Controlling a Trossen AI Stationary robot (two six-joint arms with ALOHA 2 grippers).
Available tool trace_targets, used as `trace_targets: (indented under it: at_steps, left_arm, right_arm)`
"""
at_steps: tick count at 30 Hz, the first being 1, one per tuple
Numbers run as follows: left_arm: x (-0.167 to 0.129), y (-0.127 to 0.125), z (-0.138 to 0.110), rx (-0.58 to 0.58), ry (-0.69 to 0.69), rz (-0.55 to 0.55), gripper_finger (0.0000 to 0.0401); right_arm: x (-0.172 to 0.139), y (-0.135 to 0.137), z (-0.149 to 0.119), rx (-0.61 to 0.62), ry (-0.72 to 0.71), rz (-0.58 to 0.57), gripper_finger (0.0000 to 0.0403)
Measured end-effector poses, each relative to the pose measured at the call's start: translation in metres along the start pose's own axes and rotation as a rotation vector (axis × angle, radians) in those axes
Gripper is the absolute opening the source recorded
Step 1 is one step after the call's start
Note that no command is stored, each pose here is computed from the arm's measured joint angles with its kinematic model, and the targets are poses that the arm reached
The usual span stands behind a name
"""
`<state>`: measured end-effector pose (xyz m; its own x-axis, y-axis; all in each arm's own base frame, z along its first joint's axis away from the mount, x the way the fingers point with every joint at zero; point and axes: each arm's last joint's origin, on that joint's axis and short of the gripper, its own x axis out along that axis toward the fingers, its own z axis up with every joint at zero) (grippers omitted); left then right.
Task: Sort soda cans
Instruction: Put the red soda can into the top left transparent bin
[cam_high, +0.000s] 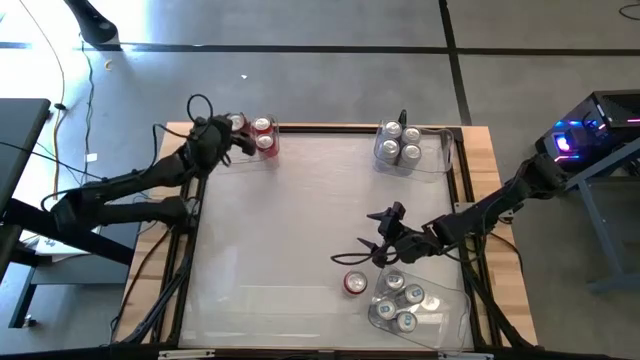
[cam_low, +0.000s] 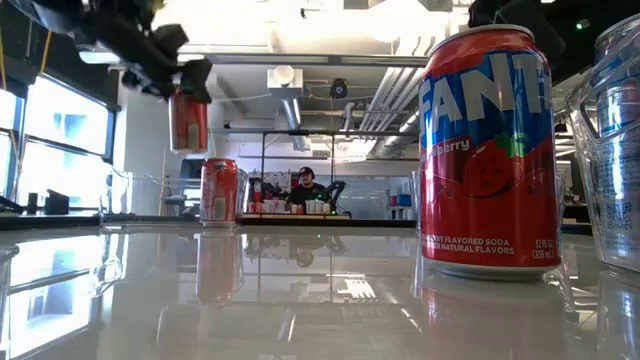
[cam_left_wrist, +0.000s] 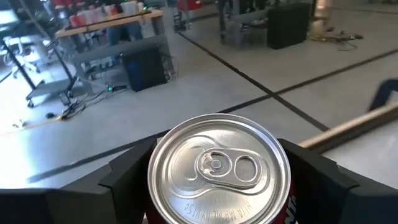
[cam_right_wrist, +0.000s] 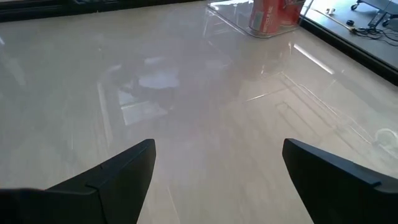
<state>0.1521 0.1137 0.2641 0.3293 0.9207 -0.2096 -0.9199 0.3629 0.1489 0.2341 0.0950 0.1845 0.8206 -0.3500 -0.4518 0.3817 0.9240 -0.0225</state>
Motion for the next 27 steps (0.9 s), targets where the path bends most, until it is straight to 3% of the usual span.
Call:
trace_targets:
  at_steps: [7,16,20,27]
  left_arm:
    - [0.043,0.016,-0.020,-0.031,0.060,0.076,0.0284]
    - [0.087,0.008,-0.054,0.002,0.183,0.117,0.0284]
    - [0.098,0.005,-0.062,-0.020,0.177,0.154,0.0284]
    - [0.102,0.003,-0.066,-0.041,0.187,0.168,0.0323]
  right_arm:
    - [0.003,-0.003,0.001,0.008,0.010,0.003,0.0348]
    - [0.003,-0.003,0.001,0.017,0.010,0.004,0.0348]
    - [0.003,-0.003,0.001,0.019,0.011,0.004,0.0348]
    - [0.003,-0.003,0.001,0.020,0.011,0.005,0.0348]
